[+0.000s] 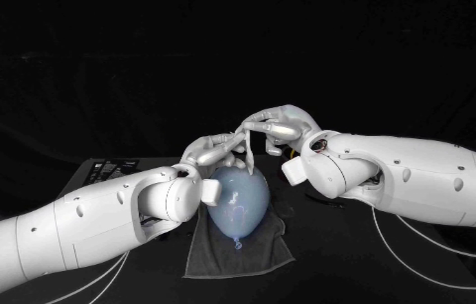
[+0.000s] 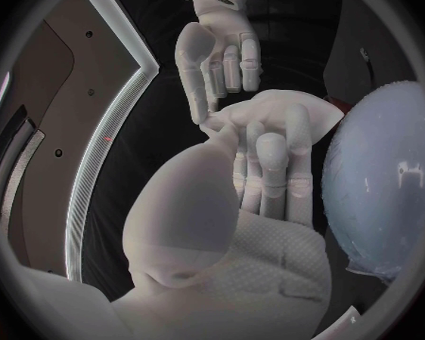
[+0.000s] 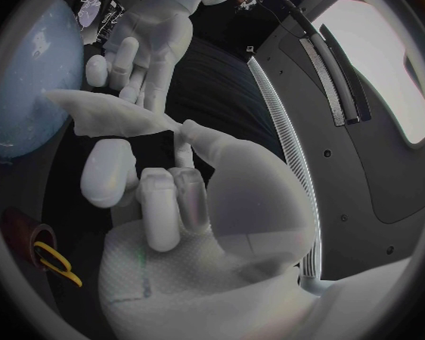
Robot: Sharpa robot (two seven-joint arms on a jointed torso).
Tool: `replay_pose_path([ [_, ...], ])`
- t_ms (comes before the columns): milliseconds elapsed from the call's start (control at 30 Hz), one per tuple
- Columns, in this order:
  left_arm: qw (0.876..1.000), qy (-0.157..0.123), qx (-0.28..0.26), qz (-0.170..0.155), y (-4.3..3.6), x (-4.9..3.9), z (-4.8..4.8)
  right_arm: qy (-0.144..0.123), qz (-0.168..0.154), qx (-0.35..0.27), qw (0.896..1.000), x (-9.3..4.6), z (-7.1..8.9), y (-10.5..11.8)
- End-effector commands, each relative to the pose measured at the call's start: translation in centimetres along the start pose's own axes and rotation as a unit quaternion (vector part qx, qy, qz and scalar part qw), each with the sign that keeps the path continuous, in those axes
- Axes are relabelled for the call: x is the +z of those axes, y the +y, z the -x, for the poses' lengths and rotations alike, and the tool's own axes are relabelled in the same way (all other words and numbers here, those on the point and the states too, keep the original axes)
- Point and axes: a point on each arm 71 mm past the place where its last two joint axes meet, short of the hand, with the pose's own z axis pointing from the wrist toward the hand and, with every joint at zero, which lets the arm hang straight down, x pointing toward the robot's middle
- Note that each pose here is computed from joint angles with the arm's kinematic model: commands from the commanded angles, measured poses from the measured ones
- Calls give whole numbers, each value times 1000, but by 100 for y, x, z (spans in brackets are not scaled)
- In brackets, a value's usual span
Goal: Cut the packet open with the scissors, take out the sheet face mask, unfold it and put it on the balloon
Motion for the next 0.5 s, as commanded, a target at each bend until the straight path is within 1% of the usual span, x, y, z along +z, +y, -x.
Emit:
replay_pose_path([
  [33, 1000, 9, 1, -3, -12, 5, -28, 9, 5, -2, 1000, -3, -21, 10],
  [267, 1000, 4, 3, -3, -12, 7, -18, 8, 3, -3, 1000, 0, -11, 2],
  [500, 1000, -5, 6, -6, -19, 2, 18, 0, 2, -5, 1000, 10, 43, -19],
])
